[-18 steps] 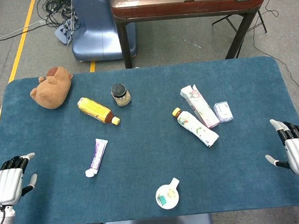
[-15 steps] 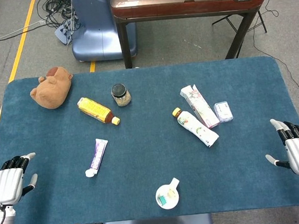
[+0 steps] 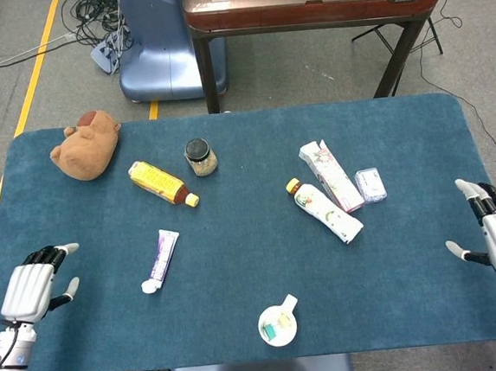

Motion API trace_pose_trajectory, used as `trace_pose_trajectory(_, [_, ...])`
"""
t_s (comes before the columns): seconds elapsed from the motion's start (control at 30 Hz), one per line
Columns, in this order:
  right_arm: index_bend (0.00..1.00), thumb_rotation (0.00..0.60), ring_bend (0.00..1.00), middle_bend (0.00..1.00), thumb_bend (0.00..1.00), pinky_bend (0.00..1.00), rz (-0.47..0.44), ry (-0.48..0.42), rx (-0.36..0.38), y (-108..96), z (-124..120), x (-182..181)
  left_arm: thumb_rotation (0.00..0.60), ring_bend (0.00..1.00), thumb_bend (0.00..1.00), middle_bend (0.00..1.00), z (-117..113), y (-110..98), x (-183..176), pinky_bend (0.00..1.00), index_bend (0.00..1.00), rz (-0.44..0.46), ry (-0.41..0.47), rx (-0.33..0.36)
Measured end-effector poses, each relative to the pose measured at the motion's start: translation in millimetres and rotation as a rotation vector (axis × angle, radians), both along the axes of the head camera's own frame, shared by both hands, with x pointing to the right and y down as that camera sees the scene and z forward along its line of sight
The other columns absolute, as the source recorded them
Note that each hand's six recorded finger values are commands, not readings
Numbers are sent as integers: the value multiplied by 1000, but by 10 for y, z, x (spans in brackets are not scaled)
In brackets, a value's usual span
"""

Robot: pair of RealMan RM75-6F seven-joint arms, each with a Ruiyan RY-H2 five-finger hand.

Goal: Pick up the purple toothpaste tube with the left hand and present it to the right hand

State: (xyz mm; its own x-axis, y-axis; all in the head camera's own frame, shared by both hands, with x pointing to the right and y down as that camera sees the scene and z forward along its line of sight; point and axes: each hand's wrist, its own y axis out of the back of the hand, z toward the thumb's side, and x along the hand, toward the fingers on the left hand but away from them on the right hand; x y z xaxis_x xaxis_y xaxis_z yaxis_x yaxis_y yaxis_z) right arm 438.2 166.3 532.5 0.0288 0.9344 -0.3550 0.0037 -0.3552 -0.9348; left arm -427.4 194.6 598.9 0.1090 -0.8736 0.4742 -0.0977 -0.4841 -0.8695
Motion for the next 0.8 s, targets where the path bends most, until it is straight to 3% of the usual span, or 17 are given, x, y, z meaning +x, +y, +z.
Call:
trace_pose_trajectory(0.23, [38,600,117,179,39,148,-21,12,29,-187,-168,-58,575,204,299,291,168,-248,213,190,250,62,120,-87])
trace_pose_trajectory(0.37, [39,600,117,179,39,148,-33,20,37,-219,-207,-110,361,176,243,291,283,-435,472,161,264,197,149,-145])
trace_pose_trajectory(0.47, [38,600,114,179,40,148,-37,22,35,-219,-220,-136,268,162,224,291,369,-553,663,153,271,290,163,-177])
trace_pose_trajectory(0.67, [38,600,112,179,39,148,-28,23,30,-182,-236,-129,141,117,201,291,584,-667,973,102,273,425,172,-252])
trace_pose_trajectory(0.8, [38,600,112,179,40,148,-17,27,24,-152,-238,-99,123,101,198,290,713,-670,1114,84,273,485,162,-290])
